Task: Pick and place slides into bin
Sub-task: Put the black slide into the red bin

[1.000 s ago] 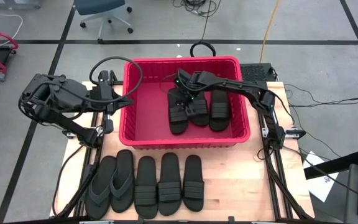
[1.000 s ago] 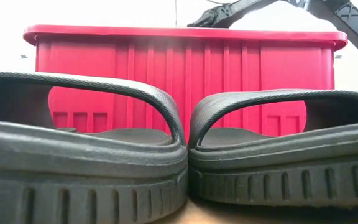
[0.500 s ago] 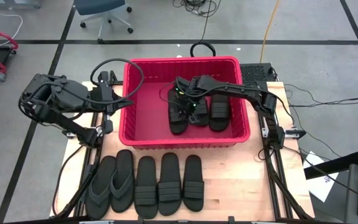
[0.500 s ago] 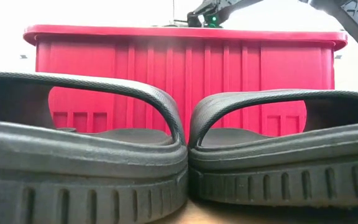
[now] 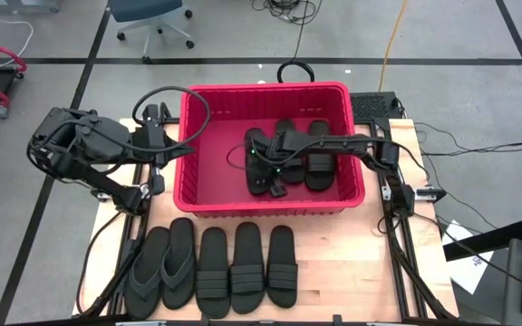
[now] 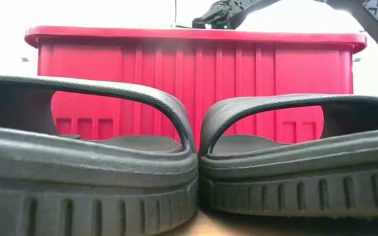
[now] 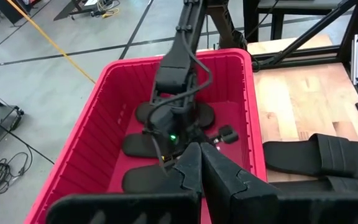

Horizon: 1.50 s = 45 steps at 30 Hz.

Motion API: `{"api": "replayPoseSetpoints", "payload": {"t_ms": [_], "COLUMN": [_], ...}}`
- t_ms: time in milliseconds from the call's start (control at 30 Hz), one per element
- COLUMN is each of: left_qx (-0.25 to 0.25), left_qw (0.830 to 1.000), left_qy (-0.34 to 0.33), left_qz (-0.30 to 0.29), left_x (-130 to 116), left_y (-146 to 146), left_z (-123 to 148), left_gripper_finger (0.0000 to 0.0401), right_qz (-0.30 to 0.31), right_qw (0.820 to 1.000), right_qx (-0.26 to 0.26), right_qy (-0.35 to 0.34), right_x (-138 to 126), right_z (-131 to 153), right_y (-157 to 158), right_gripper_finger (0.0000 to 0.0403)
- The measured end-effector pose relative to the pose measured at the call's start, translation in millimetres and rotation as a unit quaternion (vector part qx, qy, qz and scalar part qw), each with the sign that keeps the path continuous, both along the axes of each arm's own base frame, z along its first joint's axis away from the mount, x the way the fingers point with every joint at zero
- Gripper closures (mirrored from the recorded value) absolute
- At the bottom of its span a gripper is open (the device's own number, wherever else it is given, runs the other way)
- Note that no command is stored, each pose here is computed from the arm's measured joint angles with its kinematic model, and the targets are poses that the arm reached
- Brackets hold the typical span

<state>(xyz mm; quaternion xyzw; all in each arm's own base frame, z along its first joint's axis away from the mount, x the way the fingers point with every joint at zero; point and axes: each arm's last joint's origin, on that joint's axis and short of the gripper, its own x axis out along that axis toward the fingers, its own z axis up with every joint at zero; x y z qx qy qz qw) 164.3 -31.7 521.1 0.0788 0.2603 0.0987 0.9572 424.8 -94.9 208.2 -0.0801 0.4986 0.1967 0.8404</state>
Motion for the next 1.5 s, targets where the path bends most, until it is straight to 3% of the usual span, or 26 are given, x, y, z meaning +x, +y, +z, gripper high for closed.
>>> {"api": "replayPoseSetpoints", "payload": {"t_ms": [267,433,767,1133,1200,1333,1500], "left_qx": [-0.011,-0.014,-0.014,-0.011,-0.011,-0.011,-0.013], "left_qw": [1.0,1.0,1.0,1.0,1.0,1.0,1.0], "left_qy": [-0.002,-0.002,-0.001,0.0,0.0,-0.001,-0.001], "left_qz": [0.006,0.004,0.002,0.0,0.0,0.001,0.002], "left_x": [0,0,0,0,0,0,0], "left_y": [0,0,0,0,0,0,0], "left_z": [0,0,0,0,0,0,0], "left_gripper_finger": [0.0394,0.0394,0.0394,0.0394,0.0394,0.0394,0.0394], "right_qz": [-0.01,-0.05,-0.116,-0.083,-0.062,-0.025,-0.05], "right_qw": [0.997,0.995,0.992,0.995,0.997,0.997,0.985], "right_qx": [-0.079,-0.083,-0.058,-0.038,-0.014,0.013,-0.055], "right_qy": [0.018,0.006,0.003,-0.04,-0.047,-0.069,-0.153], "right_x": [2,6,-3,3,4,-1,-4], "right_z": [-23,-28,-27,-24,-24,-3,47], "right_y": [8,-1,-40,-38,-33,-27,-34], "right_gripper_finger": [0.0403,0.0403,0.0403,0.0403,0.0403,0.0403,0.0396]}}
